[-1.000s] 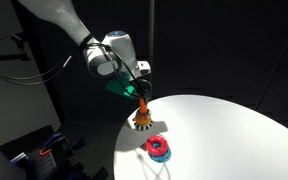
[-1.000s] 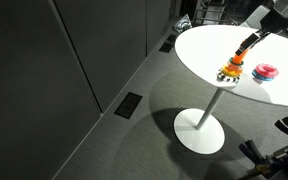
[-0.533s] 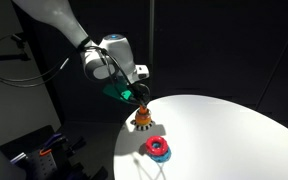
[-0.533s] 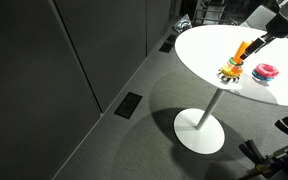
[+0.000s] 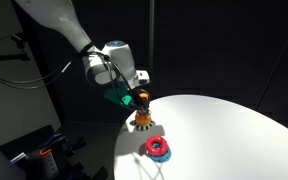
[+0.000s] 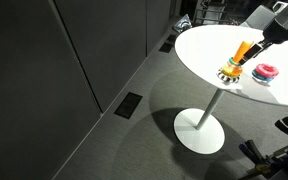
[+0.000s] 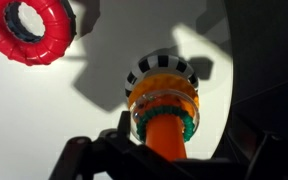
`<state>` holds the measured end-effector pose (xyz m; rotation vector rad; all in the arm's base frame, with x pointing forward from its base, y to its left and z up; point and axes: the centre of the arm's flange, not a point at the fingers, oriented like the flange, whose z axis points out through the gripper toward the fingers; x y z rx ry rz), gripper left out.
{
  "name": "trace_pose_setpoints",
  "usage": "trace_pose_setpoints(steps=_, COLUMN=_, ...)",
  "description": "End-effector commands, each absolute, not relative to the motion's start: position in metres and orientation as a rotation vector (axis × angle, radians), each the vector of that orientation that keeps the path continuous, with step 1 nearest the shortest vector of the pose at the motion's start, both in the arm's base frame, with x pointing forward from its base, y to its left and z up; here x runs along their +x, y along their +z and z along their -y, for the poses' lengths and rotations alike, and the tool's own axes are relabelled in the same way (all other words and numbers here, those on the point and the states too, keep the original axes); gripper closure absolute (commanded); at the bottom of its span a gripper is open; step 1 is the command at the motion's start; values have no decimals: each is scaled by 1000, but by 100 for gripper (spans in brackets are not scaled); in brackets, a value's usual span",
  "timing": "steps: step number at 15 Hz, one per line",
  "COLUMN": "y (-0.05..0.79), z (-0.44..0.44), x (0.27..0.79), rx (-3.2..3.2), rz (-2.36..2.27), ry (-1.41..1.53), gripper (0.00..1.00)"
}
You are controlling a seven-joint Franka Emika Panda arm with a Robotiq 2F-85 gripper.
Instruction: Remove the green ring from the orange rod and put it on the table
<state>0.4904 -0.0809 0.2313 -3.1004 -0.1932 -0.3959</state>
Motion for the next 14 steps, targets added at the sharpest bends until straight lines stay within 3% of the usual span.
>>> trace_pose_setpoints(steps=1, y=223, z=87, x=501, rx=-3094, rz=209, ry=-427, gripper=0)
trace_pose_setpoints(steps=14, y=209, z=97, x=519, rx=-3059, rz=218, ry=-488, gripper=0)
